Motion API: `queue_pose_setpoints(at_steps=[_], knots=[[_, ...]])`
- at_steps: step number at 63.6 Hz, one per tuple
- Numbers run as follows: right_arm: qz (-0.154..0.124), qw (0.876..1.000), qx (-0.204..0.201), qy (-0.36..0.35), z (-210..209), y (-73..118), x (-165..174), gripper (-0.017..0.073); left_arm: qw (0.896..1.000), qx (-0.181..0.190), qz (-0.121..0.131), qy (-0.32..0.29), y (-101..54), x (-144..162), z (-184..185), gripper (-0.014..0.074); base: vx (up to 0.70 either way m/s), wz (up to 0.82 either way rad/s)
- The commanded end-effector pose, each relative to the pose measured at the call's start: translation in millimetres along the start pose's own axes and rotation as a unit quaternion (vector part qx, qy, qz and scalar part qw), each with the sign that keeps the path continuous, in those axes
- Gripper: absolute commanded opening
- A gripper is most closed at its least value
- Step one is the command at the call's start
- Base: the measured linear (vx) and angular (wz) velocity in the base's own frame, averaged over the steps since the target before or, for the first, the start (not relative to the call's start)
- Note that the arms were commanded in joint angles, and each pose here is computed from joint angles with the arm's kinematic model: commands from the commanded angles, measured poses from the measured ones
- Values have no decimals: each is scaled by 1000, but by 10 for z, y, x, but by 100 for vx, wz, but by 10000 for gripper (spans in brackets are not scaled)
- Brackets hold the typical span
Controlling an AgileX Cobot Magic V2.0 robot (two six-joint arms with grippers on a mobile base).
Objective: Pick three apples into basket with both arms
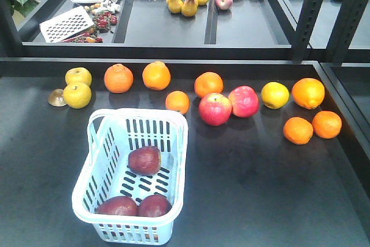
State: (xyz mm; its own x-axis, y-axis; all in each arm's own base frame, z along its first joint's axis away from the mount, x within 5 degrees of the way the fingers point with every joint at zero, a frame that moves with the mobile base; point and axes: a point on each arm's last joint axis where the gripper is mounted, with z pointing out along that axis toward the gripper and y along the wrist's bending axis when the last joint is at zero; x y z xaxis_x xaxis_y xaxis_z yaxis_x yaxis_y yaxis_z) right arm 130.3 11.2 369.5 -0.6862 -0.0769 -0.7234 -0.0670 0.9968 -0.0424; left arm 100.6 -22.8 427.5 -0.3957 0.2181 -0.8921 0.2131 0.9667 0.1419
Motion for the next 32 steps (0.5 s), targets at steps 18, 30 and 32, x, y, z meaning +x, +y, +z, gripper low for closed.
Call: queue_pose_setpoints(at_steps=[18, 30, 32], knots=[[-2, 999, 8, -41, -65, -23, -97, -9, 981, 38, 0, -191, -97, 435, 9, -6, 0, 0], [-2, 999, 8, -41, -65, -23, -97, -9, 964, 44, -40, -259, -178, 962, 160, -6, 0, 0], [-2, 999, 8, -41, -65, -23, -97, -9, 960, 41, -49, -272, -183, 1036, 169, -6, 0, 0]])
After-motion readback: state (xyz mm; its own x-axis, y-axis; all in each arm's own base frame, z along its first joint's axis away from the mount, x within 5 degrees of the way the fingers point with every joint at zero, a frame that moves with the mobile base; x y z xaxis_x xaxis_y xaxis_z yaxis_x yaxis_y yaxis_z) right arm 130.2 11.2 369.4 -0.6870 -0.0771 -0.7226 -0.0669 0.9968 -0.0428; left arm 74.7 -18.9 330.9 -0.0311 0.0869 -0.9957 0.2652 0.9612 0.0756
